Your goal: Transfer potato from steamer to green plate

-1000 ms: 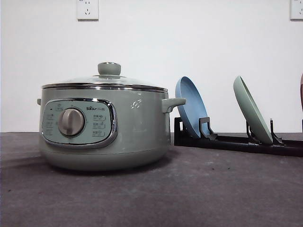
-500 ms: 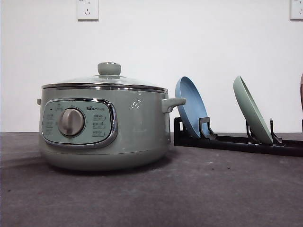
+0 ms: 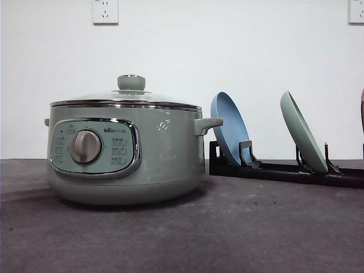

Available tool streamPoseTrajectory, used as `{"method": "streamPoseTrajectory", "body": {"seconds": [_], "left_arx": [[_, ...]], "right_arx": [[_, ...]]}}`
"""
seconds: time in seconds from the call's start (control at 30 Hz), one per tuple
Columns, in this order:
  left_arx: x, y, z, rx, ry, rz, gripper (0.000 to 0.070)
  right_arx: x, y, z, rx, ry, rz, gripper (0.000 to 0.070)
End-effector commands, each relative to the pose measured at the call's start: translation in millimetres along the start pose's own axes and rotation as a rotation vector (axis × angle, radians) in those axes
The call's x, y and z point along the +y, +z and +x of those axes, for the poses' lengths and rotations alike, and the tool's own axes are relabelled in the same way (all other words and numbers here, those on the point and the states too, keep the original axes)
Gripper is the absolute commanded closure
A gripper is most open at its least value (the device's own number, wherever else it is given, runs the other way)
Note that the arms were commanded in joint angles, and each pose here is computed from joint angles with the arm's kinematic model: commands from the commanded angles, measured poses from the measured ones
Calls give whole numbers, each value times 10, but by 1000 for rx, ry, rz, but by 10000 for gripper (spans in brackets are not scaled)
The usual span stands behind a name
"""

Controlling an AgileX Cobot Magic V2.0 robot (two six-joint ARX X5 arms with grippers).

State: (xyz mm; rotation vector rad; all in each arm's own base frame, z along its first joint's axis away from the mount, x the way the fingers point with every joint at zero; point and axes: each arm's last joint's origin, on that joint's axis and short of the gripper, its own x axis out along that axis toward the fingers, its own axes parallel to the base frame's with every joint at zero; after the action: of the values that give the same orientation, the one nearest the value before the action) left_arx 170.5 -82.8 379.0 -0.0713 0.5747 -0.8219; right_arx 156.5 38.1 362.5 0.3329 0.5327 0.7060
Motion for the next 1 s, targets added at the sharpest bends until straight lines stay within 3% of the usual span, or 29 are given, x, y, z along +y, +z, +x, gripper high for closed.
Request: {"method": "streamPoseTrajectory", "body": {"seconds": [0.0,0.37,0.67,0.97], "left_arx": [[-32,64,-33,-20,-10,22,0],[-56,51,-83,-25,-10,28,0],[-116,13,-204,-34,-10,53,0],[-143,-33,-262,-14,-9,48,0]], "right_arx": [[-15,78,51,-10,2,57,0],[-373,507,604,66,-51,161,0],[-846,979,971,61,-188,220,2],[-1318,1116,1232,56,-261,261,8]]}}
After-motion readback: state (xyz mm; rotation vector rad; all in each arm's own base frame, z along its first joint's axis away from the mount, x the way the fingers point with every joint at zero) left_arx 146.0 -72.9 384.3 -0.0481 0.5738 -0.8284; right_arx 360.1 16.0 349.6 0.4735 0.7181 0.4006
